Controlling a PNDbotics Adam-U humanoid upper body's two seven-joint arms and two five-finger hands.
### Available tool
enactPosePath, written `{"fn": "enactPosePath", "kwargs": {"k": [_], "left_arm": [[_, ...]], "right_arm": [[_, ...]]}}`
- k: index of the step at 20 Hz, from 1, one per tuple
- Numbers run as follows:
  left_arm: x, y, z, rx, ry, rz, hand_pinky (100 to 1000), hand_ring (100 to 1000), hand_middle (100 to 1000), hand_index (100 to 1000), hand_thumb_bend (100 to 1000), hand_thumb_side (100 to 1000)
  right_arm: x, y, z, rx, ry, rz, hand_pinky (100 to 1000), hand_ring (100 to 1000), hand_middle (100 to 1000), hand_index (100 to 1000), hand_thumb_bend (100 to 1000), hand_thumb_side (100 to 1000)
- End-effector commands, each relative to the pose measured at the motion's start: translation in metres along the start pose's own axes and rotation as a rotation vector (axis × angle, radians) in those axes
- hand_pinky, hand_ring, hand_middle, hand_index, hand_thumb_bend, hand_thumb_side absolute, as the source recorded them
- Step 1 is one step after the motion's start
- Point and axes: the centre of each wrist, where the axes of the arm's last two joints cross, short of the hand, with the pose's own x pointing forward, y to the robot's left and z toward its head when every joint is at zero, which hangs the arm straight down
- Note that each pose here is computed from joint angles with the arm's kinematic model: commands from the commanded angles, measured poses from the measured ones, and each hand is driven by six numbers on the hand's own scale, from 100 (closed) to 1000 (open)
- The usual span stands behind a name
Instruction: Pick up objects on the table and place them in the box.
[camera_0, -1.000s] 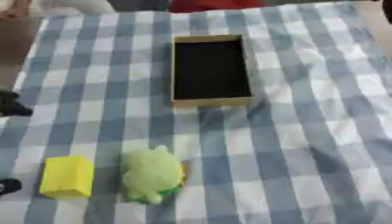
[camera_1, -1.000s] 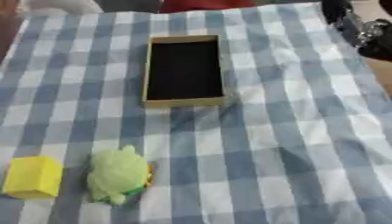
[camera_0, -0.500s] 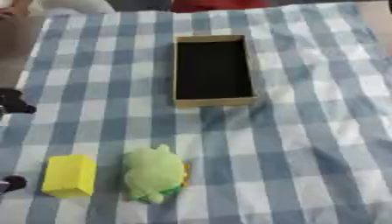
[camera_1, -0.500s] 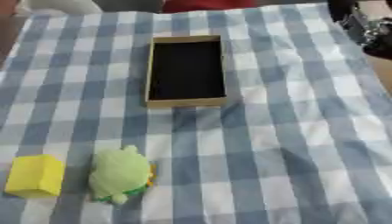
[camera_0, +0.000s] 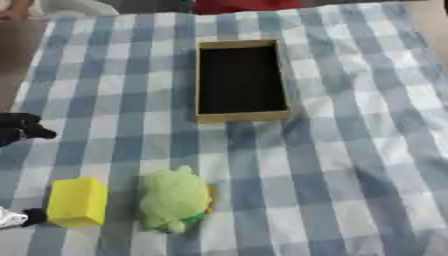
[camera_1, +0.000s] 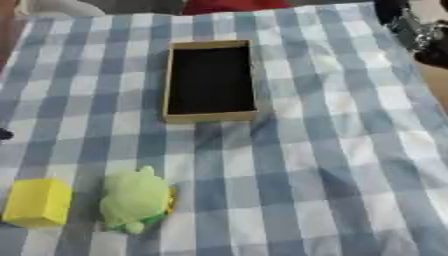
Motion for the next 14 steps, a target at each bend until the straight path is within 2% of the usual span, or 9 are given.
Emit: {"fn": "enactPosePath", "kwargs": {"k": [1, 14], "left_arm": [[0.002, 0.006, -0.001, -0.035, -0.013, 0.009, 976, 959, 782, 904, 663, 399], [0.012, -0.002, -0.012, -0.130, -0.018, 0.156, 970, 965, 786, 906, 614, 448]], "right_arm": [[0.004, -0.009, -0.004, -0.009, -0.022, 0.033, 592, 742, 708, 789, 100, 969], [0.004, -0.007, -0.004, -0.011, -0.022, 0.020, 588, 740, 706, 785, 100, 970]]}}
